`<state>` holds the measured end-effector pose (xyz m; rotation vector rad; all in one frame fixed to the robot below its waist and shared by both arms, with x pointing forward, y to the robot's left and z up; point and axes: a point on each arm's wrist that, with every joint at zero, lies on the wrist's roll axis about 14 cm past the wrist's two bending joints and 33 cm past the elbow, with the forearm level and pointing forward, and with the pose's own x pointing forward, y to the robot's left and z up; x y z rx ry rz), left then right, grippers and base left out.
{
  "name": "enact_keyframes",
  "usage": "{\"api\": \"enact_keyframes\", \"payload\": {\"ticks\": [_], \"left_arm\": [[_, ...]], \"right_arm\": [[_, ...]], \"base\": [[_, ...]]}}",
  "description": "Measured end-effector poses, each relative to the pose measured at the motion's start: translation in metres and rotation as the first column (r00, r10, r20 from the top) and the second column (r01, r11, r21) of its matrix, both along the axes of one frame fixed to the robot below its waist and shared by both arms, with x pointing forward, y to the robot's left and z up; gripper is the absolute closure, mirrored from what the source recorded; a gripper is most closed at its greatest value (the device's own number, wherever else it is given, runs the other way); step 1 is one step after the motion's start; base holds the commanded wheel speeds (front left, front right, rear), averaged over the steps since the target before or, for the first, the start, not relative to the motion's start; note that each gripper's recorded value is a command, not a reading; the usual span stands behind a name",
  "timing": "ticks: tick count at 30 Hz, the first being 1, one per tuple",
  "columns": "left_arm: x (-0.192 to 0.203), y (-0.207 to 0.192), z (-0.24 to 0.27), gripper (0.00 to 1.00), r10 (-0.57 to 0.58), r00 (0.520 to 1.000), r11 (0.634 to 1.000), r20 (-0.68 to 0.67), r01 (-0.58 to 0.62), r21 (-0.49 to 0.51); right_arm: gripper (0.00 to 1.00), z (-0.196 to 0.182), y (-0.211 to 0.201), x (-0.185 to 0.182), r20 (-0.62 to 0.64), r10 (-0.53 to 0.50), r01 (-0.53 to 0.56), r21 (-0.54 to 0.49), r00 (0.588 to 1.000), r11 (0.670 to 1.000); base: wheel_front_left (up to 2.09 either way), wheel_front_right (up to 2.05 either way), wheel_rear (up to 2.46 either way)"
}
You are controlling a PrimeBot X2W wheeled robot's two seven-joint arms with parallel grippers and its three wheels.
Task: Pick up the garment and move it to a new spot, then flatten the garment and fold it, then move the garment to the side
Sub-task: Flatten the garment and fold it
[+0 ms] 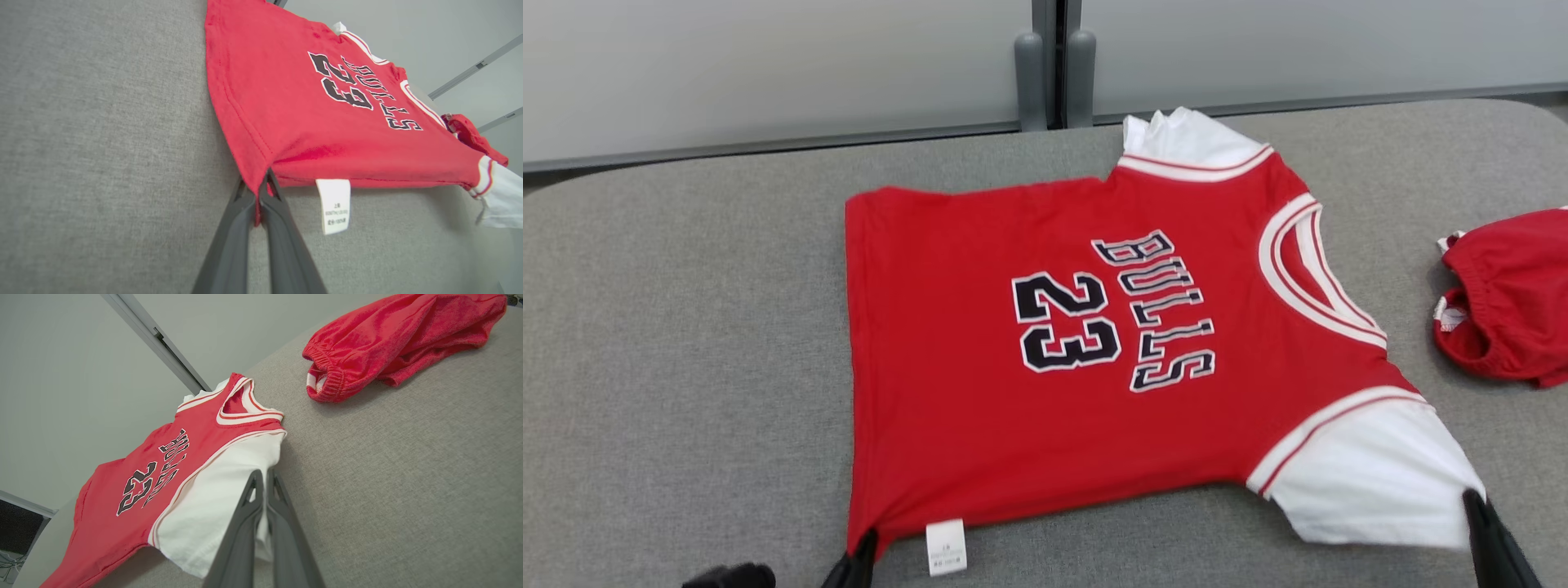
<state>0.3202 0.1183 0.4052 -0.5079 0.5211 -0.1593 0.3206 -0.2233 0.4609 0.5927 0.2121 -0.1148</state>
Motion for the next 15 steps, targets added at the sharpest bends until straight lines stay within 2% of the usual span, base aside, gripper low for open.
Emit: {"api": "enact_keyframes", "payload": {"ticks": [3,7,11,15], "left_arm": [[-0.025,-0.010,0.010,1.00,0.015,1.000,0.998,-0.010,-0.016,-0.054],[-0.031,-0.018,0.020,1.00,0.008,1.000,0.996,-0.020,-0.010,-0.092],[-0.011,-0.022,0.031,1.00,-0.031,1.000,0.994,-0.005,0.030,-0.107],[0.033,-0.028,0.051,1.00,-0.057,0.997,0.988,0.045,0.063,-0.139]], "right_arm": [[1.00,-0.009,0.001,-0.030,-0.038,-0.012,0.012,-0.003,0.999,1.000],[1.00,-0.007,0.004,-0.029,-0.029,-0.010,0.010,-0.002,1.000,1.000],[1.00,0.008,0.010,0.009,0.023,0.036,-0.035,-0.032,0.999,0.999],[1.00,0.020,0.019,0.058,0.043,0.120,-0.116,-0.086,0.992,0.990]], "base": [[0.00,0.00,0.00],[0.00,0.00,0.00],[0.00,0.00,0.00],[0.00,0.00,0.00]]}}
